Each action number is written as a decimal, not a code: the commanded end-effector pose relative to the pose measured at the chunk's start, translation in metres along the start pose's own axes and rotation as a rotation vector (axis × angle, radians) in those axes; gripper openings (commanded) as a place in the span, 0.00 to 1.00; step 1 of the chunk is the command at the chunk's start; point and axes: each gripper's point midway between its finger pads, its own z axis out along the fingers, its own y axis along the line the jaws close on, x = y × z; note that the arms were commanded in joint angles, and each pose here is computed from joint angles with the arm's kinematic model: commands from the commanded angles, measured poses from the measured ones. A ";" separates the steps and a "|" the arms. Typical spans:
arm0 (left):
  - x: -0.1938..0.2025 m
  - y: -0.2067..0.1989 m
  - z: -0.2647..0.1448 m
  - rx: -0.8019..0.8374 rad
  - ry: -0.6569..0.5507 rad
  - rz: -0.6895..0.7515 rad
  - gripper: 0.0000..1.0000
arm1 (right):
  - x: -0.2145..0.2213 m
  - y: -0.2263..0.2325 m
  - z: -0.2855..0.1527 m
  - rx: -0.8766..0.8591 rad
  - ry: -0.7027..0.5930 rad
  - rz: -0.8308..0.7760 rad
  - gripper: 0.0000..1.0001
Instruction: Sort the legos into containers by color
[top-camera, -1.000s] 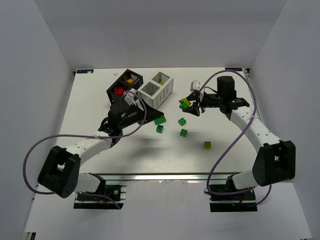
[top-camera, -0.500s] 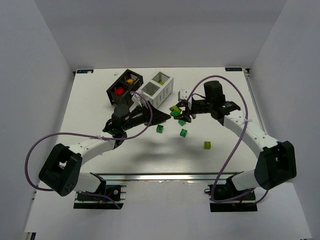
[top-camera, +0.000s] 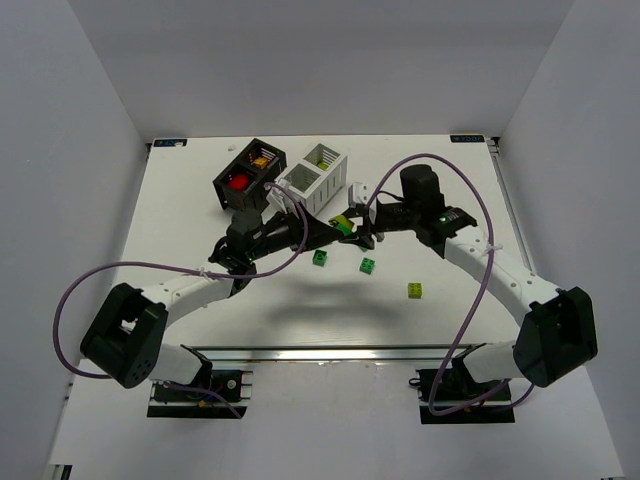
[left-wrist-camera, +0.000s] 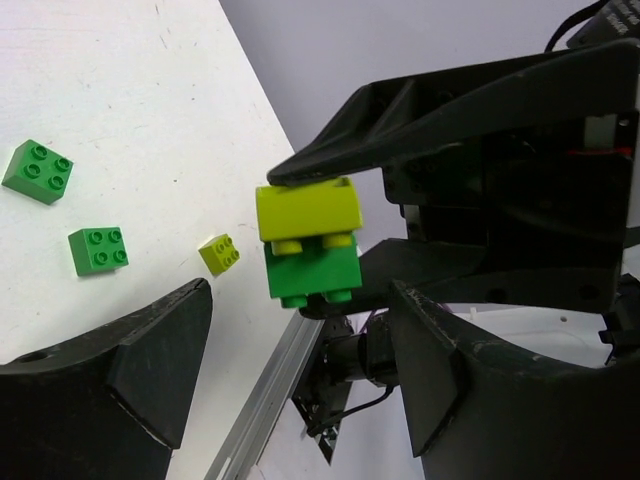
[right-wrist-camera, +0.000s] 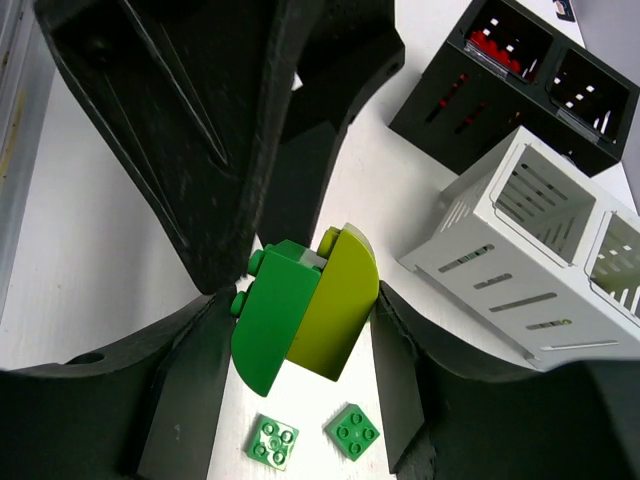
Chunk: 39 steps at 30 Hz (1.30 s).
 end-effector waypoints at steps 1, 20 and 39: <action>-0.010 -0.017 0.005 0.048 -0.013 0.039 0.80 | -0.018 0.001 0.000 0.011 -0.039 -0.039 0.00; -0.007 -0.015 0.007 0.053 0.008 0.037 0.20 | -0.016 0.013 0.008 -0.011 -0.031 -0.041 0.00; 0.012 0.026 -0.038 -0.173 0.072 0.405 0.01 | -0.003 0.041 -0.005 -0.150 0.028 -0.003 0.89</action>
